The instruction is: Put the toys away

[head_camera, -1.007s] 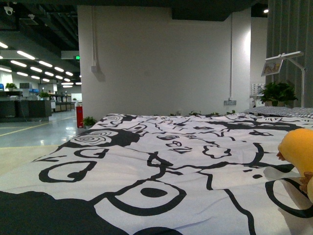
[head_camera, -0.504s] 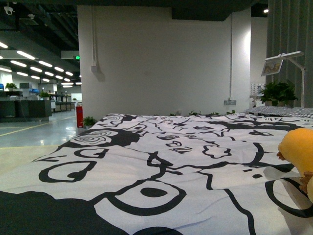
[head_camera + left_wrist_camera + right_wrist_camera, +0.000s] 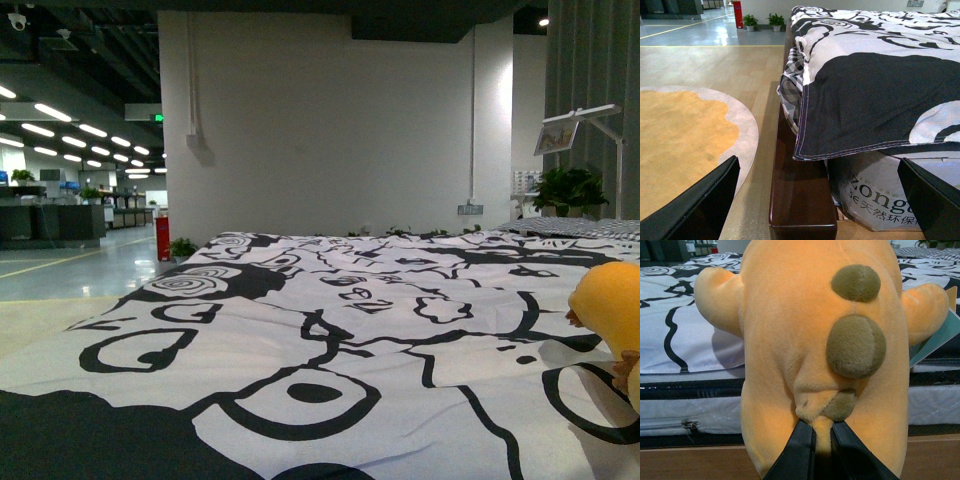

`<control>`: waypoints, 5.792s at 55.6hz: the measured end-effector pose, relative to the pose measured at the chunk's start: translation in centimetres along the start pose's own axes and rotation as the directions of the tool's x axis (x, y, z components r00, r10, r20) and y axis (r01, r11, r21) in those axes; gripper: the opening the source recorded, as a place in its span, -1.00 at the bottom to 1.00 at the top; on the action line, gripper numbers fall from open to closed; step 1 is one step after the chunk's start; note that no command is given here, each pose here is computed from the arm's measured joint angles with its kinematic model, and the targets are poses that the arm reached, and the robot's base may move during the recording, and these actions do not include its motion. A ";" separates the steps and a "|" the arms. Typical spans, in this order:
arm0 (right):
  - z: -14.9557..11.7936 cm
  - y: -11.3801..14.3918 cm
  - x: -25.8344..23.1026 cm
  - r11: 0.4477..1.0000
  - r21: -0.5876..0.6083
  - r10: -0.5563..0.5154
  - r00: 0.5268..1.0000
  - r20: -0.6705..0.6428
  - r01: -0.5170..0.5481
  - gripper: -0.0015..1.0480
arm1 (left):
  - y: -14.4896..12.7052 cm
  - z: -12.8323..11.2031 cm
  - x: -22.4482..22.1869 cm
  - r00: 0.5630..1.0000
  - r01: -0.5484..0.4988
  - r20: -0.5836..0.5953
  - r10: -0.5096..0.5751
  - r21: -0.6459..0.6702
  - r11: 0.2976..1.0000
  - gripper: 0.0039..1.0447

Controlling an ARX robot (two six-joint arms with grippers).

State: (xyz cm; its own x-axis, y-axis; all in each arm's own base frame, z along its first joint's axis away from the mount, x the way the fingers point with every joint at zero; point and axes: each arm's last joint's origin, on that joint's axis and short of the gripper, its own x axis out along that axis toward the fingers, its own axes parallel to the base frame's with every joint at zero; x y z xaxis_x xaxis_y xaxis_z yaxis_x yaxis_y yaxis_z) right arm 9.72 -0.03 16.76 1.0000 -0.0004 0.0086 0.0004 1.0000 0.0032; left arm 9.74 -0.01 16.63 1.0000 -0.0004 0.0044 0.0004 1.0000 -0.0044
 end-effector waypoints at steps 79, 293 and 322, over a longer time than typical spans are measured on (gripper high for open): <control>0.0 0.0 0.0 1.000 0.000 -0.008 1.000 -0.005 0.008 -0.90 | 0.0 0.0 0.0 1.000 0.000 0.000 0.000 0.000 1.000 0.88; 0.0 0.0 0.0 1.000 0.000 0.002 1.000 -0.005 -0.002 -0.90 | 0.0 0.0 0.0 1.000 0.001 0.000 -0.001 0.000 1.000 0.88; 0.0 0.0 0.0 1.000 0.000 0.002 1.000 -0.005 -0.002 -0.90 | 0.0 0.0 0.0 1.000 0.001 -0.001 -0.001 0.000 1.000 0.88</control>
State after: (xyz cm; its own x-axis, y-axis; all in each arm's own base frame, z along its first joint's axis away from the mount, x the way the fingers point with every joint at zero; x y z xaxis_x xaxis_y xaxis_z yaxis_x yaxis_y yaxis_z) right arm 9.72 -0.01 16.72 1.0000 0.0015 0.0036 -0.0015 1.0000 0.0032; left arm 9.74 -0.02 16.62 1.0000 -0.0011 0.0036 0.0012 1.0000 -0.0040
